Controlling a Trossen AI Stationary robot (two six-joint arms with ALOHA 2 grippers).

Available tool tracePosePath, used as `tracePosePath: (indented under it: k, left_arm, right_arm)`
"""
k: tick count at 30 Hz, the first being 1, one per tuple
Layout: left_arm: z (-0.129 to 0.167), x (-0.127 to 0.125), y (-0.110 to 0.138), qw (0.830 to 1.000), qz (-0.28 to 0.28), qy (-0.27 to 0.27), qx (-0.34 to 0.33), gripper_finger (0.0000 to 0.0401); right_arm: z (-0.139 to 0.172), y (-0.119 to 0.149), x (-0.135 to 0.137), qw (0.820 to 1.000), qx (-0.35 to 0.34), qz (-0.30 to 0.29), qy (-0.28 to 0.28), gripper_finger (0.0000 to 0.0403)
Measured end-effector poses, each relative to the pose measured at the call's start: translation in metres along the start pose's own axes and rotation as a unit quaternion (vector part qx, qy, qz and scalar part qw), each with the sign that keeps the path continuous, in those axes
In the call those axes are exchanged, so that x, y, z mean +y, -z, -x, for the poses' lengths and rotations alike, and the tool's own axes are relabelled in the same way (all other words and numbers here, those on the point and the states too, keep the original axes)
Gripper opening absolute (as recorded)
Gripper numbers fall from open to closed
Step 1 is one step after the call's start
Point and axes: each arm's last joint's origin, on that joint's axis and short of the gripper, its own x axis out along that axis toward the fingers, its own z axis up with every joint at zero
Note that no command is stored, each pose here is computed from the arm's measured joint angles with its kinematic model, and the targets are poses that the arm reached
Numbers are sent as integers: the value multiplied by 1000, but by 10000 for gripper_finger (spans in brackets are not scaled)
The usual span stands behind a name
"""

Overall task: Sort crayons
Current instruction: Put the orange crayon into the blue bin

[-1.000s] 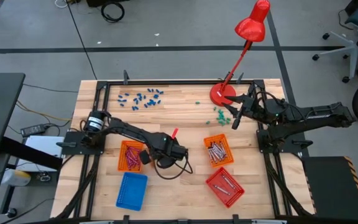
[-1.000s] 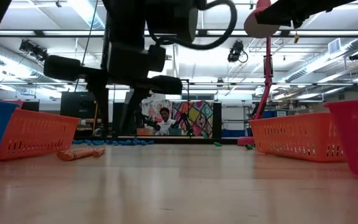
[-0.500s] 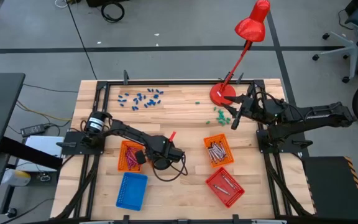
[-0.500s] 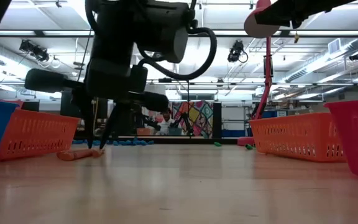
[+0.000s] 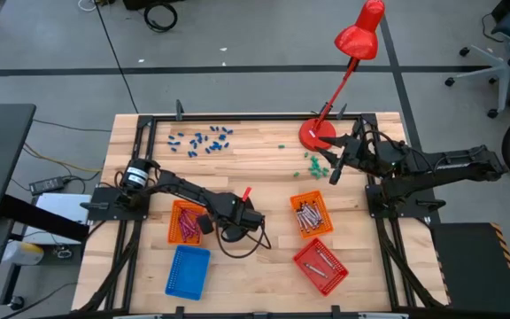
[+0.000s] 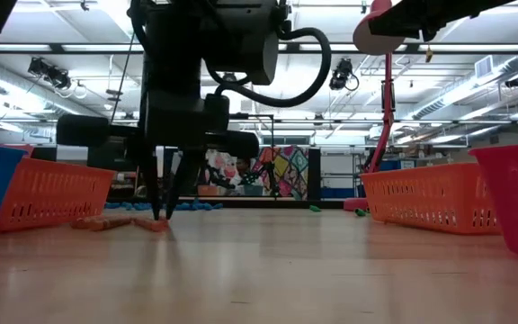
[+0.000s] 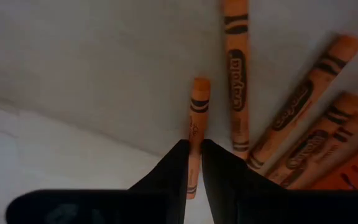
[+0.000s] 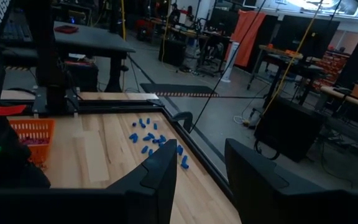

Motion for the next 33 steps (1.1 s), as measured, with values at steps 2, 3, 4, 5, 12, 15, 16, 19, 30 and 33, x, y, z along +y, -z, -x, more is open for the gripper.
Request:
tracePosePath:
  k: [2, 3, 4, 5, 12, 15, 16, 19, 30, 33]
  left_arm:
    - [0, 1, 1, 1000, 2, -10, 10, 52]
    - [0, 1, 1, 1000, 2, -11, 12, 52]
    - [0, 1, 1, 1000, 2, -11, 13, 52]
    - [0, 1, 1, 1000, 3, -11, 13, 52]
    - [0, 2, 3, 999, 35, -15, 19, 52]
    - [-1, 4, 6, 998, 52, -15, 20, 52]
    - [-1, 5, 7, 998, 55, -15, 20, 52]
    - [-2, 8, 10, 998, 61, -15, 20, 53]
    - [-3, 15, 9, 994, 103, -41, -3, 66]
    - [-3, 15, 8, 993, 111, -41, -4, 89]
  right_arm:
    - [0, 0, 0, 1000, 0, 0, 0, 139]
    - [0, 0, 0, 1000, 0, 0, 0, 139]
    - [0, 0, 0, 1000, 0, 0, 0, 139]
    - [0, 0, 0, 1000, 0, 0, 0, 139]
    - [0, 0, 0, 1000, 0, 0, 0, 139]
    - [0, 0, 0, 1000, 0, 0, 0, 139]
    - [0, 0, 0, 1000, 0, 0, 0, 139]
    - [0, 0, 0, 1000, 0, -2, 0, 139]
    - [0, 0, 0, 1000, 0, -1, 0, 139]
    - [0, 0, 0, 1000, 0, -1, 0, 139]
